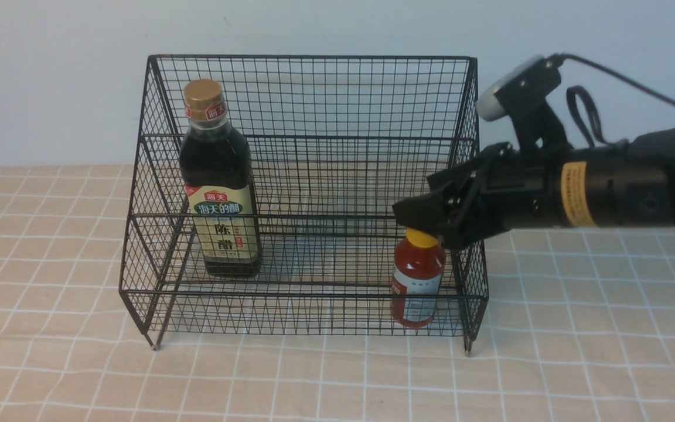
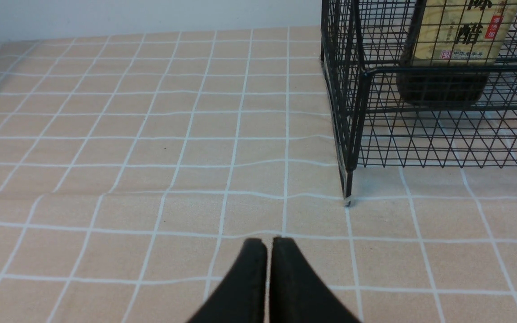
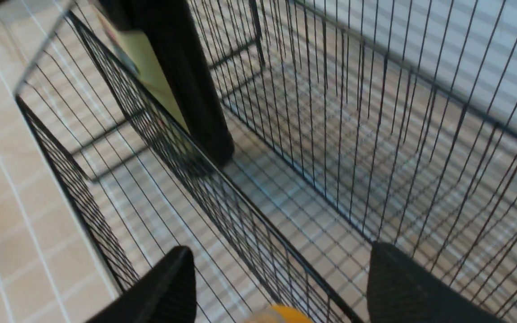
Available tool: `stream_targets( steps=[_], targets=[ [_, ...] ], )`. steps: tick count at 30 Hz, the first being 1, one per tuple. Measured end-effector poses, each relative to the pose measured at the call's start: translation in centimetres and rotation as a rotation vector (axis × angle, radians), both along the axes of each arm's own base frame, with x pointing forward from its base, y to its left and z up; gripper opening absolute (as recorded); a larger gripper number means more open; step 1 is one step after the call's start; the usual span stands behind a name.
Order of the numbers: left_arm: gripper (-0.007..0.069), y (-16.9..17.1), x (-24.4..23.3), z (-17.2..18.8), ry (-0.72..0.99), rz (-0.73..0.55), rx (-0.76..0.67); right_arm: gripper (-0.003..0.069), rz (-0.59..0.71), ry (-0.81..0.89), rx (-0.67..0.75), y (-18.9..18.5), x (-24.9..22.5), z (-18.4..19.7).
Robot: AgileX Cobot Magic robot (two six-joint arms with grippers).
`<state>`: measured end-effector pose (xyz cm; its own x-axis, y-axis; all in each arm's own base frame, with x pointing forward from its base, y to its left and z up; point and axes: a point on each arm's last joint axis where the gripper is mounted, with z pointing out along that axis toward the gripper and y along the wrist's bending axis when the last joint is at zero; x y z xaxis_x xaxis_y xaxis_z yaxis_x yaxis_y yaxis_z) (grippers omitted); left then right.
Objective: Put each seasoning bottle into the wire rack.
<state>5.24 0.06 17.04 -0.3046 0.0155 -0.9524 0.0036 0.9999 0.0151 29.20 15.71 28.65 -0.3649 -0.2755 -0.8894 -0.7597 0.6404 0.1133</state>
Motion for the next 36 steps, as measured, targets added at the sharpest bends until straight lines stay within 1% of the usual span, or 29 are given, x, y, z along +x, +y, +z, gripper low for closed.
stream_targets(
  steps=[2,6,7,8,9,11,13,14,15,18,19,20,21,22,23,24,25,26,27,28,29,30,31,32,33,34,35,36],
  targets=[
    [-0.0003,0.0,0.0,0.0,0.0,0.0,0.0,0.0452,-0.012,-0.026,0.039,-0.3,-0.9,1.8],
    [-0.0003,0.0,0.0,0.0,0.0,0.0,0.0,0.0386,-0.035,-0.076,0.113,-1.1,-2.9,5.0],
    [-0.0003,0.0,0.0,0.0,0.0,0.0,0.0,0.0352,-0.039,-0.094,0.14,-1.3,-3.7,6.1],
    [-0.0003,0.0,0.0,0.0,0.0,0.0,0.0,0.0286,-0.045,-0.129,0.187,-1.9,-5.2,8.1],
    [-0.0003,0.0,0.0,0.0,0.0,0.0,0.0,0.0247,-0.049,-0.142,0.211,-2.2,-5.9,8.9],
    [-0.0003,0.0,0.0,0.0,0.0,0.0,0.0,0.0137,-0.048,-0.191,0.246,-2.8,-7.6,10.6],
    [-0.0003,0.0,0.0,0.0,0.0,0.0,0.0,0.0073,-0.045,-0.234,0.268,-3.3,-8.9,11.8],
    [-0.0003,0.0,0.0,0.0,0.0,0.0,0.0,0.0027,-0.038,-0.292,0.277,-3.8,-10.2,13.0],
    [-0.0003,0.0,0.0,0.0,0.0,0.0,0.0,0.001,-0.032,-0.353,0.266,-4.2,-11.1,13.7],
    [-0.0003,0.0,0.0,0.0,0.0,0.0,0.0,-0.0009,-0.045,-0.63,0.145,-5.5,-13.2,15.6],
    [-0.0003,0.0,0.0,0.0,0.0,0.0,0.0,-0.001,-0.054,-0.672,0.12,-5.8,-13.4,15.9],
    [-0.0003,0.0,0.0,0.0,0.0,0.0,0.0,-0.001,-0.078,-0.795,0.032,-6.3,-13.9,16.4],
    [-0.0003,0.0,0.0,0.0,0.0,0.0,0.0,-0.001,-0.142,-0.924,-0.07,-7.3,-14.3,17.1],
    [-0.0003,0.0,0.0,0.0,0.0,0.0,0.0,-0.001,-0.2,-1.011,-0.16,-8.0,-14.5,17.5],
    [-0.0003,0.0,0.0,0.0,0.0,0.0,0.0,-0.001,-0.286,-1.083,-0.26,-9.0,-14.6,17.8],
    [-0.0003,0.0,0.0,0.0,0.0,0.0,0.0,-0.001,-0.32,-1.099,-0.291,-9.3,-14.7,17.9],
    [-0.0003,0.0,0.0,0.0,0.0,0.0,0.0,-0.001,-0.393,-1.106,-0.322,-10.0,-14.7,18.0],
    [-0.0003,0.0,0.0,0.0,0.0,0.0,0.0,-0.001,-0.522,-1.074,-0.34,-11.2,-14.6,18.0],
    [-0.0003,0.0,0.0,0.0,0.0,0.0,0.0,-0.001,-0.719,-0.936,-0.265,-12.8,-14.3,17.7],
    [-0.0003,0.0,0.0,0.0,0.0,0.0,0.0,-0.001,-0.837,-0.807,-0.199,-13.8,-14.2,17.1],
    [-0.0003,0.0,0.0,0.0,0.0,0.0,0.0,-0.0011,-0.86,-0.757,-0.163,-13.9,-14.2,16.8],
    [-0.0003,0.0,0.0,0.0,0.0,0.0,0.0,-0.0012,-0.957,-0.599,-0.098,-14.6,-14.2,15.8],
    [-0.0003,0.0,0.0,0.0,0.0,0.0,0.0,-0.0012,-1.016,-0.493,-0.081,-15.0,-14.2,15.1],
    [-0.0003,0.0,0.0,0.0,0.0,0.0,0.0,-0.0012,-1.058,-0.284,-0.052,-15.1,-14.4,13.3],
    [-0.0003,0.0,0.0,0.0,0.0,0.0,0.0,-0.0012,-1.029,-0.149,-0.038,-14.6,-14.5,12.1],
    [-0.0003,0.0,0.0,0.0,0.0,0.0,0.0,-0.0012,-1.019,-0.106,-0.023,-14.4,-14.6,11.8],
    [-0.0003,0.0,0.0,0.0,0.0,0.0,0.0,-0.0012,-0.977,-0.043,-0.012,-13.9,-14.7,11.3],
    [-0.0003,0.0,0.0,0.0,0.0,0.0,0.0,-0.0012,-0.883,0.018,0.005,-12.9,-14.8,10.8]
  ],
)
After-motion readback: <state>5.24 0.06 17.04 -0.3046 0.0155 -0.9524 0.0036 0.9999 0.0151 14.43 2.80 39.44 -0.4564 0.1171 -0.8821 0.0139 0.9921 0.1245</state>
